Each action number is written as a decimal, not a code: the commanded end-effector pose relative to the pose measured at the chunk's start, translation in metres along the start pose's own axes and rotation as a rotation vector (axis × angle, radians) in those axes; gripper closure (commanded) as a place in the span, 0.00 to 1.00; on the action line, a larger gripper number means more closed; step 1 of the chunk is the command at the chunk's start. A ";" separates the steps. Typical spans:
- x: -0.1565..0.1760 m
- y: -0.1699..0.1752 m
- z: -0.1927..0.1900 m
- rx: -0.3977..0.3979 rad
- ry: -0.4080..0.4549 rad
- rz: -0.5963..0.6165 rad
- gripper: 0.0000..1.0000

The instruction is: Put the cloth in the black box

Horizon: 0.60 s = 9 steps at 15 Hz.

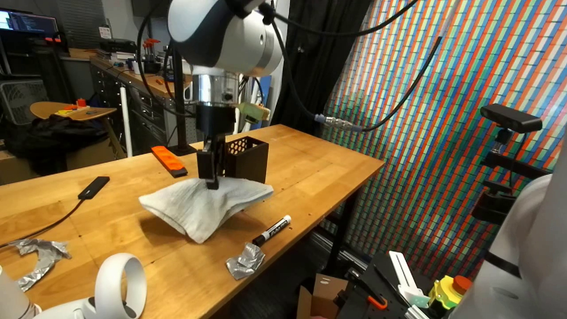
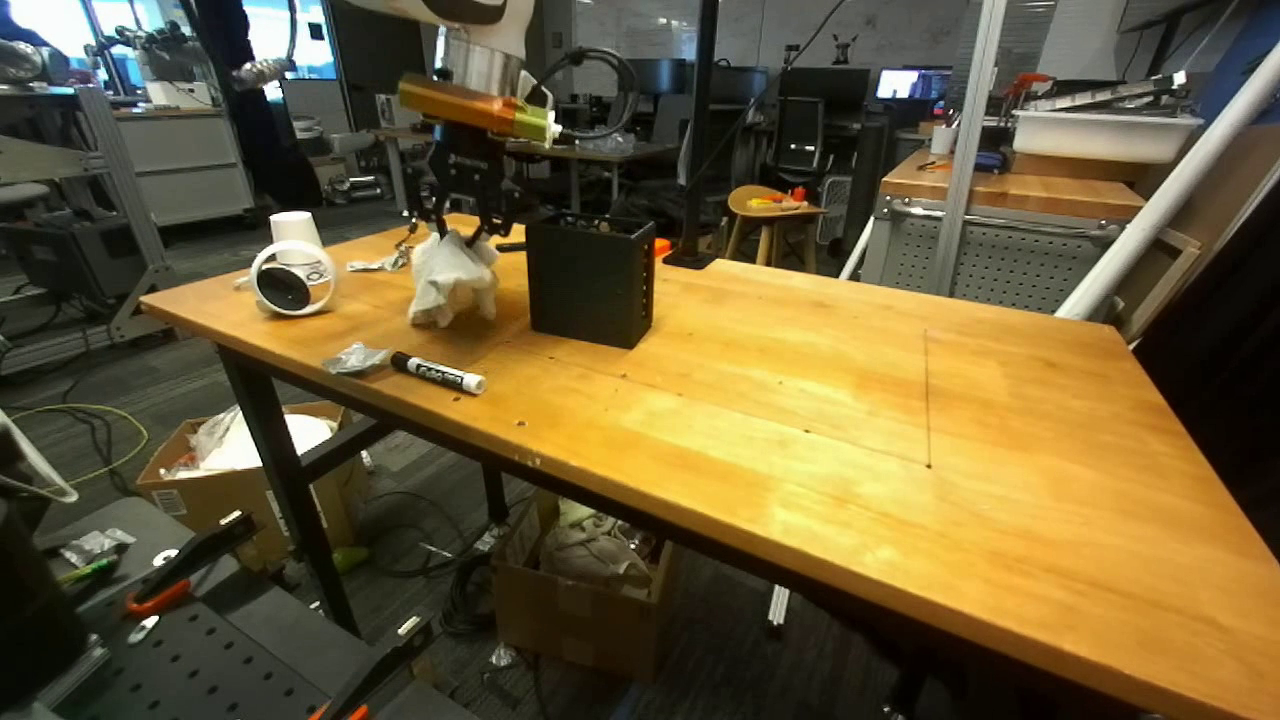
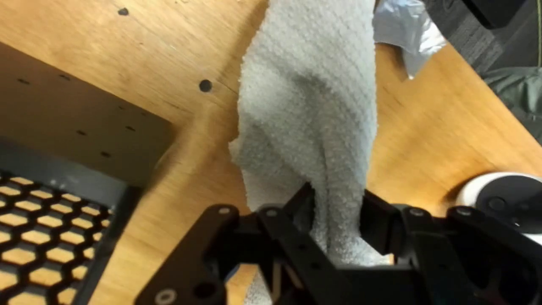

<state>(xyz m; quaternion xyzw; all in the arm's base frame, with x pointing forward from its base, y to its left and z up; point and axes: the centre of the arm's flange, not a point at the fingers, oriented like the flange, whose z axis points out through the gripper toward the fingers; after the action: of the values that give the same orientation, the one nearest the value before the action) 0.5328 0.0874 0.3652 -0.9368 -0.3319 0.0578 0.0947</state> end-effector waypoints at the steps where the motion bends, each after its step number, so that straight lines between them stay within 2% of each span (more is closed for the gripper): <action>1: -0.017 -0.011 -0.080 0.023 0.092 0.076 0.87; 3: -0.024 -0.005 -0.117 0.007 0.158 0.118 0.87; 5: -0.028 0.004 -0.145 -0.044 0.220 0.158 0.87; 9: -0.027 0.033 -0.169 -0.137 0.285 0.236 0.87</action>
<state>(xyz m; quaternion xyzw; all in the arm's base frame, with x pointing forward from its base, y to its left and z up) 0.5403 0.0321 0.5113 -0.9657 -0.2353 -0.0612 0.0910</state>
